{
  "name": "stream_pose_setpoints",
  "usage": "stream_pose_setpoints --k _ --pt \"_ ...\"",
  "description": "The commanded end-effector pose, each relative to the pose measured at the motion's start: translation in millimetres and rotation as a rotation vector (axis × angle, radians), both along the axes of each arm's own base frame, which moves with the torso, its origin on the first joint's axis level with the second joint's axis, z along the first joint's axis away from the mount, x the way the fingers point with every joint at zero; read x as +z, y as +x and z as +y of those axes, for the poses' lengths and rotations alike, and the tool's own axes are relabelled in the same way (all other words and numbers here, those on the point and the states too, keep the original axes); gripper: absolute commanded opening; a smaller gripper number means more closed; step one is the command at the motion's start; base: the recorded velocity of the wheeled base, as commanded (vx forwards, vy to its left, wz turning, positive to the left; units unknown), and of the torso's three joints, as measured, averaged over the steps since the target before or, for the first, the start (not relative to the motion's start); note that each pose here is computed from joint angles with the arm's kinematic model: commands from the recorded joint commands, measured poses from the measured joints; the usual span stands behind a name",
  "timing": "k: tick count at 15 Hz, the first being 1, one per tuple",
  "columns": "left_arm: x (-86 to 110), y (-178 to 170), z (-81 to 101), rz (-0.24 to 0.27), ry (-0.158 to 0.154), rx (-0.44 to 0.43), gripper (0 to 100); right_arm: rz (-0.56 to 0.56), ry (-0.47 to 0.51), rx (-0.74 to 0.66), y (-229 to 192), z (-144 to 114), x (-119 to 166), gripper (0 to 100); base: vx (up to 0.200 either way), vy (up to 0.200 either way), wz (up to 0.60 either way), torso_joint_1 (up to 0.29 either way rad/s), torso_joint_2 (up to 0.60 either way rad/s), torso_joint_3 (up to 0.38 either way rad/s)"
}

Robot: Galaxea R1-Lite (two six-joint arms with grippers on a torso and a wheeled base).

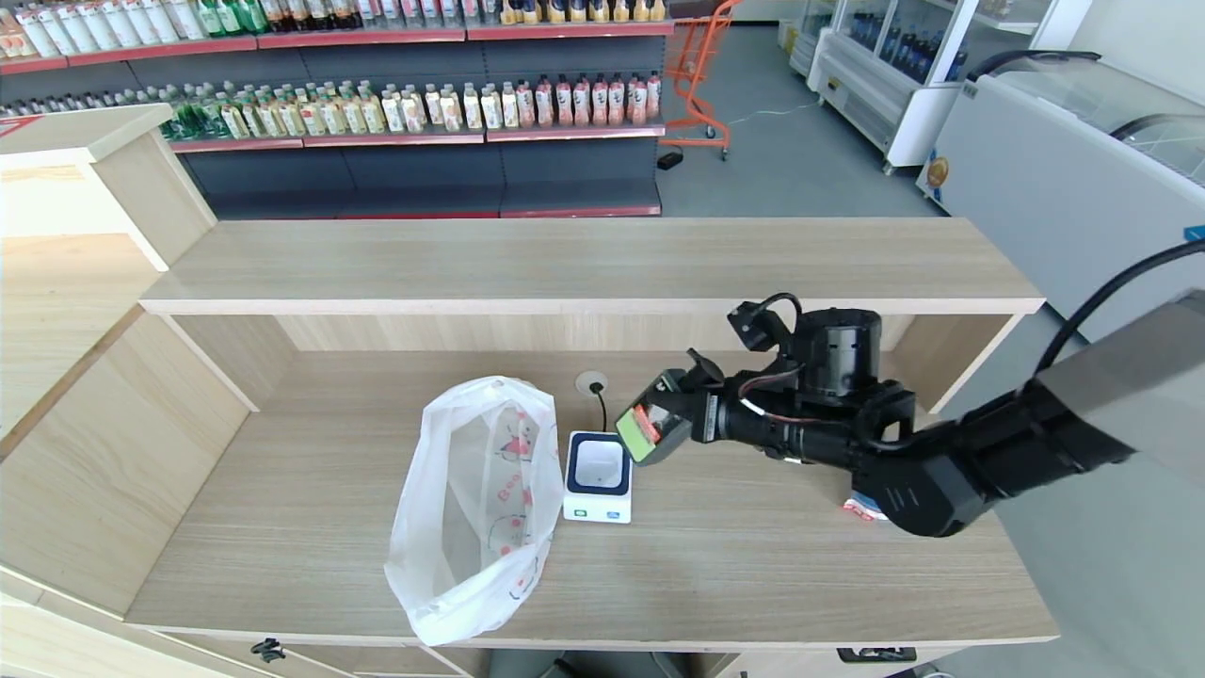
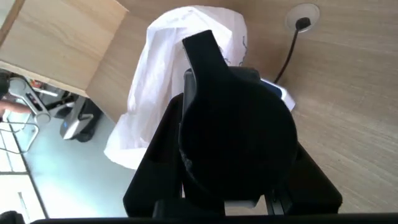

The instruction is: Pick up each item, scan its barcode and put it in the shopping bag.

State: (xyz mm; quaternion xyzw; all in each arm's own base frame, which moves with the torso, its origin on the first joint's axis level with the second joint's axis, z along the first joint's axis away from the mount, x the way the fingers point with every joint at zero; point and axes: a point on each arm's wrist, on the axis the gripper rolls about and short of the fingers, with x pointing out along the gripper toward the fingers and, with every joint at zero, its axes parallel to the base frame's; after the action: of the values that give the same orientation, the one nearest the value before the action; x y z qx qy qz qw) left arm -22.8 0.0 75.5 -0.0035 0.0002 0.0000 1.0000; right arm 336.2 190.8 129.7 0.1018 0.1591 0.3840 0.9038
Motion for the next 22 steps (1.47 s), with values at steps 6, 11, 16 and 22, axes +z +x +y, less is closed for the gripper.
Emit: stream_pose_setpoints --k 6,11,16,22 --pt "0.0 0.0 0.0 0.0 0.001 0.0 100 -0.244 -0.294 -0.289 -132.1 -113.0 45.9 0 0.0 0.0 0.0 0.0 0.0 0.0" --pt "0.0 0.0 0.0 0.0 0.005 0.0 100 -0.157 -0.237 -0.371 -148.1 -119.5 70.7 0 0.0 0.12 0.0 -0.001 0.0 0.001" --pt "0.0 0.0 0.0 0.0 0.004 0.0 100 0.002 -0.1 -0.312 -158.8 -101.5 86.7 0 0.0 0.12 0.0 0.013 0.0 0.003" --pt "0.0 0.0 0.0 0.0 0.005 0.0 100 0.093 -0.112 -0.237 -112.6 -53.7 82.6 0 0.0 0.0 0.0 0.0 0.0 0.0"
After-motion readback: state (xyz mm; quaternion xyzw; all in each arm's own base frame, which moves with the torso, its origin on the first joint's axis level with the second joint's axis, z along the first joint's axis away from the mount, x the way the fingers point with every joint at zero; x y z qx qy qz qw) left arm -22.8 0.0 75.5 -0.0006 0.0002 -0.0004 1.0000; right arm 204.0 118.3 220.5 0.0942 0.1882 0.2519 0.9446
